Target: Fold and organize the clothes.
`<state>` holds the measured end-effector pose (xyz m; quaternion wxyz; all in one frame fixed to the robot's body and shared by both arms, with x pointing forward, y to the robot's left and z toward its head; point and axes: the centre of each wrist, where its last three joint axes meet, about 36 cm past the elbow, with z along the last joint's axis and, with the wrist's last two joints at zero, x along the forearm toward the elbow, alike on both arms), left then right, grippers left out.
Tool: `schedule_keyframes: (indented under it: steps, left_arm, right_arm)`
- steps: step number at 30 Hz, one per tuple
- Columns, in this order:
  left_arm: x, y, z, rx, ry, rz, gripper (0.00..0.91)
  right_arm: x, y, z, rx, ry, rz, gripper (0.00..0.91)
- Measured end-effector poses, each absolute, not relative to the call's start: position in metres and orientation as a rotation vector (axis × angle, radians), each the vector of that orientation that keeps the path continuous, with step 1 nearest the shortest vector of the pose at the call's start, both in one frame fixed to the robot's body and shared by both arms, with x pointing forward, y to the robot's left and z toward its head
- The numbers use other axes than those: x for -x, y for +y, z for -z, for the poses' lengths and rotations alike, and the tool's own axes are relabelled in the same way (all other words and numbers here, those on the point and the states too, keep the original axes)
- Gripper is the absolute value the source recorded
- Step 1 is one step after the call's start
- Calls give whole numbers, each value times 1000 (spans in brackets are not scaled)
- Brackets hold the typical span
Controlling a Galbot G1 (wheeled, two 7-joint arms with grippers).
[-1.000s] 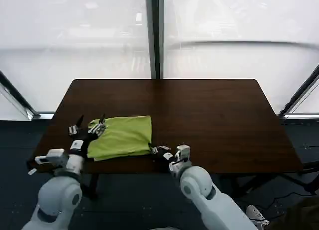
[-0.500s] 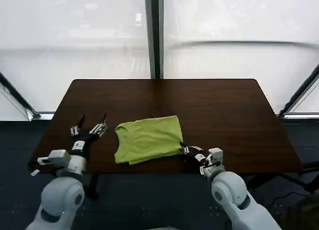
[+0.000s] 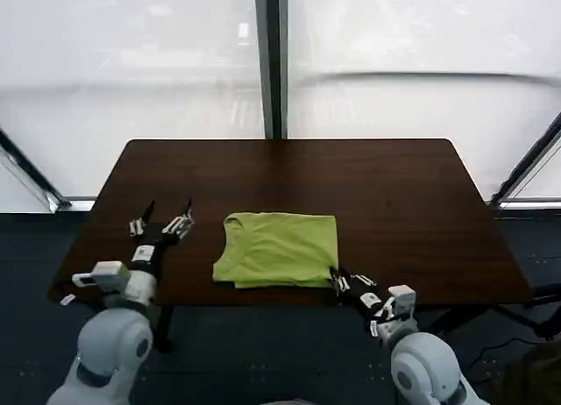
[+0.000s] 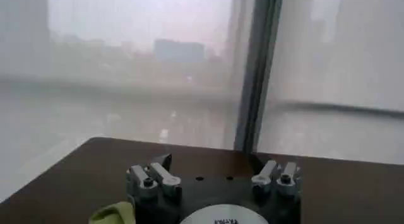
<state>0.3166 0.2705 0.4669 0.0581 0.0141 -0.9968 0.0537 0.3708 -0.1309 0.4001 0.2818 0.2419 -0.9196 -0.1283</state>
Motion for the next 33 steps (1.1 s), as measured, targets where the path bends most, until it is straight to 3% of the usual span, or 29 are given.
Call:
schedule_keyframes:
  steps: [14, 15, 25, 33]
  left_arm:
    - [-321, 266, -460, -13, -3020, -175, 878]
    - [-321, 265, -459, -12, -3024, -171, 878]
    - [-306, 271, -460, 92, -3028, 43, 878]
    - [-253, 306, -467, 187, -2994, 199, 878]
  right_arm:
    - [-327, -208, -417, -427, -2527, 226, 0]
    - [-322, -209, -418, -409, -2526, 230, 878]
    - [-276, -241, -425, -383, -2845, 44, 878]
    - [-252, -284, -423, -144, -3248, -166, 878]
